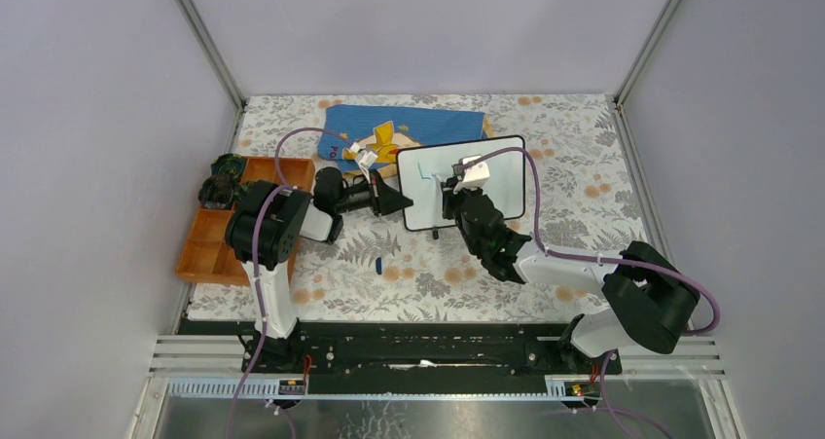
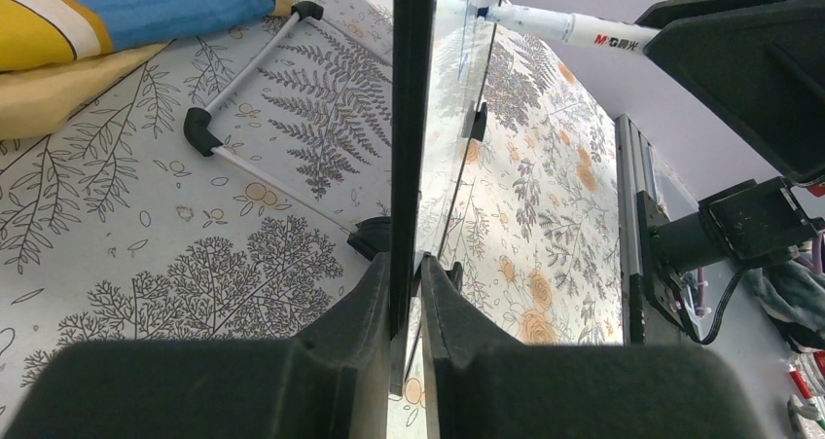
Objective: Write a sentence on the whiteboard
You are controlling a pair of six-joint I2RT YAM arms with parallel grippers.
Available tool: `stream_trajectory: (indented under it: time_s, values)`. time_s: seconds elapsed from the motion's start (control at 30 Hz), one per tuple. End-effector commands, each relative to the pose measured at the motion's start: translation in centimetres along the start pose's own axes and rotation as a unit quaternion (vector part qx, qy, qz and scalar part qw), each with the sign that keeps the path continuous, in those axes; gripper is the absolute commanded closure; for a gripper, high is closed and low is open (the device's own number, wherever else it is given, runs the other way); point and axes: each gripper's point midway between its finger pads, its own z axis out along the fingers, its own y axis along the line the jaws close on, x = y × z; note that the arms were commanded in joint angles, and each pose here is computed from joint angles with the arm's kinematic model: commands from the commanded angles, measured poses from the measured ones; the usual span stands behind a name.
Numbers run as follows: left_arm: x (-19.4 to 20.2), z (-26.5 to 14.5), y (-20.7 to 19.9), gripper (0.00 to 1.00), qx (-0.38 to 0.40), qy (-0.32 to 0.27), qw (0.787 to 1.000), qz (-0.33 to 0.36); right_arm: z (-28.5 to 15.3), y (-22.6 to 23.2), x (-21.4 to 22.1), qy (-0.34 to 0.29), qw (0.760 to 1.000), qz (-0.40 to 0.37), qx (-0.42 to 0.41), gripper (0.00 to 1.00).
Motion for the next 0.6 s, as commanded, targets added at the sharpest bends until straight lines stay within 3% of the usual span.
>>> stream_trajectory:
  time_s: [0.0,0.57]
  values:
    - [2.1,0.2,0.3,1.0,-0.012,0.03,0.999,-0.022,0.6,-1.1,-3.1,-0.034,0.999,0.008,0.031,1.0]
    - [2.3,0.2,0.3,1.0,-0.012,0.034,0.999,-0.022,0.9,0.4,-2.9,-0.029,1.0,0.011,-0.007,1.0]
